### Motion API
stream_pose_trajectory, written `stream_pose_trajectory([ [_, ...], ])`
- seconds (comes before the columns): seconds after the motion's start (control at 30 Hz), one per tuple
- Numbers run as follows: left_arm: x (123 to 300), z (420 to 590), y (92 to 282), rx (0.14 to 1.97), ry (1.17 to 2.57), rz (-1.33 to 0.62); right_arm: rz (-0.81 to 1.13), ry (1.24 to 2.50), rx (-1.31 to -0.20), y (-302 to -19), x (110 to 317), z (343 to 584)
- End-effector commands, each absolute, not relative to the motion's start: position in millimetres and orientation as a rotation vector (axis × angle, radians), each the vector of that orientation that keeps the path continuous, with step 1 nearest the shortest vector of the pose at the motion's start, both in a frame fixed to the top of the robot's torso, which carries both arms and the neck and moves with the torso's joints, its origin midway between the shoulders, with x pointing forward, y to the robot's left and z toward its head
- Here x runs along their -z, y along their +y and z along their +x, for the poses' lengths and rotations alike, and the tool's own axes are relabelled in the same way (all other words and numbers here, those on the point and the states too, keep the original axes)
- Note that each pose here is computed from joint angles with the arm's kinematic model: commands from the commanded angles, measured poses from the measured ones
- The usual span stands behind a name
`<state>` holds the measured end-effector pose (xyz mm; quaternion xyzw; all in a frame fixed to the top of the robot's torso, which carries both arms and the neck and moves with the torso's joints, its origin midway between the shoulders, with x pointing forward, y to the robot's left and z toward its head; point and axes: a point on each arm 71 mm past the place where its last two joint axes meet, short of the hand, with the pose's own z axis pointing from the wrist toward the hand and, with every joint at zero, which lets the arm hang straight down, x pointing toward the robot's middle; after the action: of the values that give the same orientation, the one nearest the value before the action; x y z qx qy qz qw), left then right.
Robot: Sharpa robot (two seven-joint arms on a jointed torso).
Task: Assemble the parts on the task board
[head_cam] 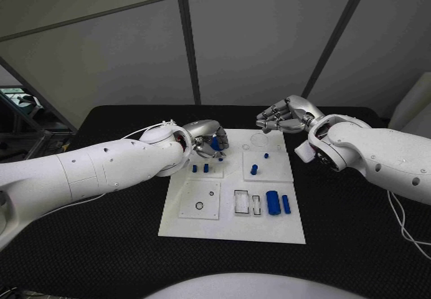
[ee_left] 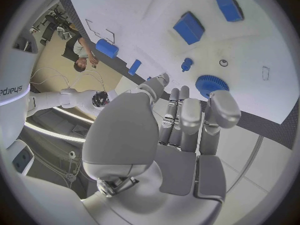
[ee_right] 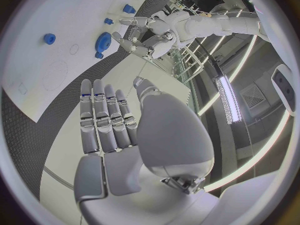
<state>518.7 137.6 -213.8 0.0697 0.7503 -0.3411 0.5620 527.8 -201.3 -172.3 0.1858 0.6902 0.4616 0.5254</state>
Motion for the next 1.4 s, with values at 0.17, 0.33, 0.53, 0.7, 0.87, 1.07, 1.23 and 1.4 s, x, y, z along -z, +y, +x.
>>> stream_pose_trajectory([
  [0.17,220.6,519.9,133.8,0.728,1.82,0.292,0.428,1.651,-1.113,-199.2,171.1,527.0],
  [0.33,223.3,521.8,132.8,0.703,1.84,0.302,0.427,1.652,-1.115,-198.3,171.1,526.9],
  [0.53,226.4,523.5,132.2,0.682,1.859,0.307,0.426,1.652,-1.116,-197.9,171.1,526.8],
  [0.7,228.2,524.8,132.3,0.669,1.867,0.307,0.426,1.653,-1.116,-197.9,171.1,526.7],
  [0.87,229.0,526.1,132.0,0.662,1.867,0.304,0.425,1.653,-1.118,-197.4,171.1,526.6],
  [1.07,229.9,528.0,131.4,0.656,1.865,0.3,0.424,1.654,-1.119,-196.7,171.2,526.5],
  [1.23,230.8,528.6,130.2,0.655,1.867,0.3,0.424,1.655,-1.121,-196.2,171.2,526.5],
  [1.4,231.7,528.8,128.5,0.657,1.867,0.302,0.423,1.656,-1.122,-195.6,171.2,526.5],
])
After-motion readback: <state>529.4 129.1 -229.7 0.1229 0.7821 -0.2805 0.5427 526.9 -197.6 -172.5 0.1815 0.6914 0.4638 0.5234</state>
